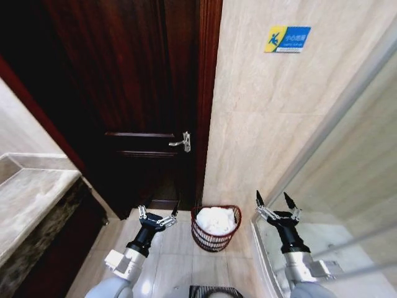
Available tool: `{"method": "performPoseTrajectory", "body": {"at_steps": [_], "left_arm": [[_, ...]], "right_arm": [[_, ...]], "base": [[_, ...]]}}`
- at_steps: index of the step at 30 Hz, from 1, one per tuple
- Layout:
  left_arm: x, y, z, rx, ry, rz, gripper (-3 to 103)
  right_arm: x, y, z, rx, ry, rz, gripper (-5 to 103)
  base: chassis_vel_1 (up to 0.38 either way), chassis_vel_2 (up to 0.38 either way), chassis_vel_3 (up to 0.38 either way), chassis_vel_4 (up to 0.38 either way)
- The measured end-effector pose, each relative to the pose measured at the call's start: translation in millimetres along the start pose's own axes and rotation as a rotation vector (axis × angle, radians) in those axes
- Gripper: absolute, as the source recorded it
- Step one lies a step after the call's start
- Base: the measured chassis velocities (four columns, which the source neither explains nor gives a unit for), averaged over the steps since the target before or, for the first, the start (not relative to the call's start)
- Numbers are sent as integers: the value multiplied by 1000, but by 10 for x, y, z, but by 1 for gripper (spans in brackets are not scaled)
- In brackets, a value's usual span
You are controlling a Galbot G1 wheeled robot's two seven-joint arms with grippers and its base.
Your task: Discard the used towel into the hamper.
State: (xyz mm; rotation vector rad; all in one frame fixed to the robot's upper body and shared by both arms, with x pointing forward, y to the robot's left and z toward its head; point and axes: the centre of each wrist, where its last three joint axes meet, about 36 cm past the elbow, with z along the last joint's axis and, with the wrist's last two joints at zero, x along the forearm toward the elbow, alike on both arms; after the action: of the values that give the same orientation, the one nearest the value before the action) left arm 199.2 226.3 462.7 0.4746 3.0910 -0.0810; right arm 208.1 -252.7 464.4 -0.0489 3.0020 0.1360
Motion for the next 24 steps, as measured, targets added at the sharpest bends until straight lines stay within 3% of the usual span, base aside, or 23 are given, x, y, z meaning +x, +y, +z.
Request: {"method": "performPoseTrajectory", "body": {"at_steps": [24], "left_arm": [[0,0,0,0,0,0,100]], "right_arm": [[0,0,0,0,0,0,100]], "base": [[213,-221,-224,219]]}}
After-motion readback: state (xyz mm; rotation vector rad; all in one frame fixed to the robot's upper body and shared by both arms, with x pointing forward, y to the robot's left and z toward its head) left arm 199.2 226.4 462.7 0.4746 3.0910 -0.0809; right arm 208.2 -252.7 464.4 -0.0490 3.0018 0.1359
